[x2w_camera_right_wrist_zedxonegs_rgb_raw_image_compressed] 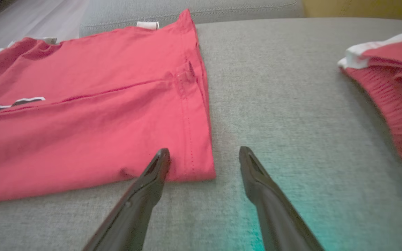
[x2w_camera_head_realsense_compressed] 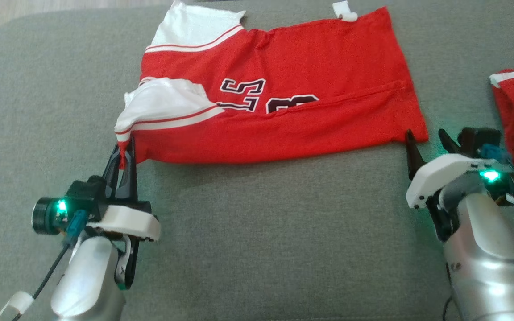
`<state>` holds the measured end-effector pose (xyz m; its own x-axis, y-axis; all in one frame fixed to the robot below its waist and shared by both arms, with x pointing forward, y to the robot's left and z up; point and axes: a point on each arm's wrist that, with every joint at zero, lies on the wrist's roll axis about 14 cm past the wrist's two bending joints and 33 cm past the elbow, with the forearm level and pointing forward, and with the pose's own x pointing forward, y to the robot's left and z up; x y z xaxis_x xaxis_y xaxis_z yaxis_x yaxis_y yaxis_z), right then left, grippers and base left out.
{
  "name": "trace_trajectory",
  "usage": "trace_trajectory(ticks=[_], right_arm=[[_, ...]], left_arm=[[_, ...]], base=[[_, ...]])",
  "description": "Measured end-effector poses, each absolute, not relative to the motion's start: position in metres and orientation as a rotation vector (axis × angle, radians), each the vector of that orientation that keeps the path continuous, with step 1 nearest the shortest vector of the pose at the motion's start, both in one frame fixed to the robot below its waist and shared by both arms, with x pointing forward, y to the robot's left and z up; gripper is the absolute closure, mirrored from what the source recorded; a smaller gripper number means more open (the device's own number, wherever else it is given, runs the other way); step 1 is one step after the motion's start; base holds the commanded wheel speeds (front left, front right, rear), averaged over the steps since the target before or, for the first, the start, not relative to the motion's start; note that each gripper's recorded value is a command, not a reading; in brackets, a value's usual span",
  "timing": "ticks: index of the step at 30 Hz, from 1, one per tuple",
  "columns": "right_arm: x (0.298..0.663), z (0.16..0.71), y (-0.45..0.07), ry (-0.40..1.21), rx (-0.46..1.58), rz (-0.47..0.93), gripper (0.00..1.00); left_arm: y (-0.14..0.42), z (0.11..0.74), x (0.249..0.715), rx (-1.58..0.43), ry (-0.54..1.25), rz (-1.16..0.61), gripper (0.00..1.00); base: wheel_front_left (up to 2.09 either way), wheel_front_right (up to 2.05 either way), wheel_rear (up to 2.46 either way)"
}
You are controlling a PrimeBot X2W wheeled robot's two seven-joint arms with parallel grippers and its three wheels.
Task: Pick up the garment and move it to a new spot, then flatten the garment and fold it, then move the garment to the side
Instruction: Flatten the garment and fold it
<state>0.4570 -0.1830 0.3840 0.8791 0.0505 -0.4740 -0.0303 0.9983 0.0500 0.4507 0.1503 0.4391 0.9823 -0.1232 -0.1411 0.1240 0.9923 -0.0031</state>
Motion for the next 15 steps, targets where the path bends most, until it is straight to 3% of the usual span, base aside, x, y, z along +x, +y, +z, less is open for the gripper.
trace_trajectory(ticks=[9, 10, 11, 12, 15], right_arm=[[0.480, 0.368, -0.168, 0.591, -0.040, 0.098, 0.00], [0.481, 0.367, -0.168, 0.596, -0.053, 0.103, 0.05], [0.480, 0.365, -0.168, 0.603, -0.065, 0.107, 0.60], [0.481, 0.366, -0.168, 0.605, -0.077, 0.111, 1.00], [0.479, 0.369, -0.166, 0.597, -0.109, 0.123, 1.00]], left_arm=[[0.160, 0.424, 0.451, 0.014, 0.182, -0.104, 1.00], [0.160, 0.424, 0.451, 0.015, 0.183, -0.103, 1.00], [0.160, 0.424, 0.452, 0.016, 0.184, -0.103, 1.00], [0.160, 0.424, 0.451, 0.017, 0.185, -0.103, 1.00], [0.160, 0.424, 0.449, 0.023, 0.189, -0.107, 1.00]], base=[[0.00, 0.00, 0.00], [0.00, 0.00, 0.00], [0.00, 0.00, 0.00], [0.00, 0.00, 0.00], [0.00, 0.00, 0.00]])
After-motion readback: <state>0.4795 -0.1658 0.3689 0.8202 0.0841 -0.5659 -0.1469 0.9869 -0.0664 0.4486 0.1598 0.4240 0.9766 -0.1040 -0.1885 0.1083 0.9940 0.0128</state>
